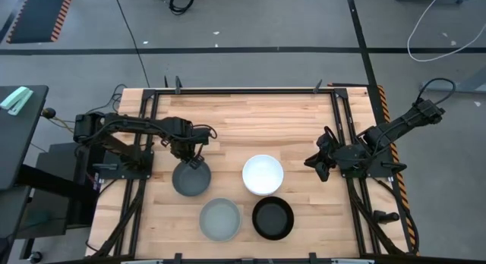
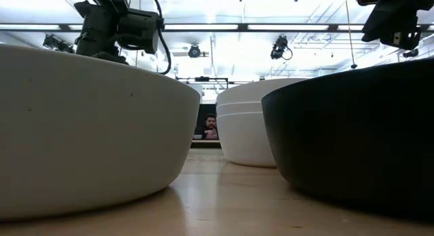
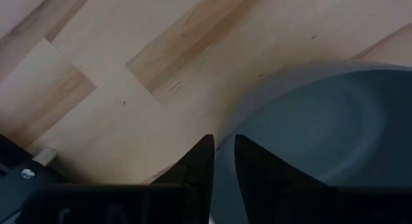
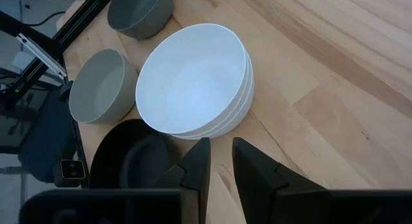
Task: Nest bowls inside each other
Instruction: Stack the dark gray bowl on top of the white bowl
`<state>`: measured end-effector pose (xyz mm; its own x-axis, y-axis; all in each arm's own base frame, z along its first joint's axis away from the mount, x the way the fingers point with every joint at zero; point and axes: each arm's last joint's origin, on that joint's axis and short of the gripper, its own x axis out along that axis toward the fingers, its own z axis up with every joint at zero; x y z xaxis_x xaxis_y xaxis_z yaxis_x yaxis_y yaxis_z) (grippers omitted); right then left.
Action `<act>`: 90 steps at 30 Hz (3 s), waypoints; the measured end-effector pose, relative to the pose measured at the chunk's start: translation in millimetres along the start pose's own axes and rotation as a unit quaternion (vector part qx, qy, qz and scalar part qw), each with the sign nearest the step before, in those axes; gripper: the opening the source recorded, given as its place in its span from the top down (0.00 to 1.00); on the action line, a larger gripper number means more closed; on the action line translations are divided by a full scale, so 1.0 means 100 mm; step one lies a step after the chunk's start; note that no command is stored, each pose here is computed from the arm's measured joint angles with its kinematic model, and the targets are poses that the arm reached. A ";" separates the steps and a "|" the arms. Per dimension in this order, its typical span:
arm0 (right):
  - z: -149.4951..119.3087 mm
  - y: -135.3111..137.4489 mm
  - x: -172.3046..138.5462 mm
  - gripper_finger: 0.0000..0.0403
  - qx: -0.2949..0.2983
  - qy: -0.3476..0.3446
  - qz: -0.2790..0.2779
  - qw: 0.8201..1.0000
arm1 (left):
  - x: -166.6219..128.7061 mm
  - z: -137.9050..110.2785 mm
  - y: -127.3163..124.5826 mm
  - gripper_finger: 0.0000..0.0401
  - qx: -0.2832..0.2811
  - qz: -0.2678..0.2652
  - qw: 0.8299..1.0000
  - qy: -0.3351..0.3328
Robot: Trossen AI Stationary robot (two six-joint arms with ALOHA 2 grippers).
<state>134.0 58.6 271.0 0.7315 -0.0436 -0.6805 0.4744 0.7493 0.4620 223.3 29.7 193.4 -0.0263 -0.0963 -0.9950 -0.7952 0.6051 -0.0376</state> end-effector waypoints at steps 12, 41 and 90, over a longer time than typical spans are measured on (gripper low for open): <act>0.00 0.00 0.00 0.82 0.000 0.000 0.000 1.000 | 0.30 -0.09 0.09 0.77 -0.015 -0.019 0.999 0.040; 0.00 0.00 0.01 0.82 -0.003 -0.010 -0.008 1.000 | 0.27 -0.06 0.08 0.98 -0.017 -0.044 0.998 0.032; -0.05 -0.02 0.09 0.82 -0.050 0.017 -0.049 0.997 | -1.50 0.52 -0.75 0.98 0.078 -0.120 0.979 -0.143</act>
<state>137.2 59.5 261.2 0.6662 -0.0990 -0.7392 0.4907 0.8046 0.3345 318.7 40.1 340.9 0.3379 -0.0391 -0.9404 -0.6546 0.7081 -0.2647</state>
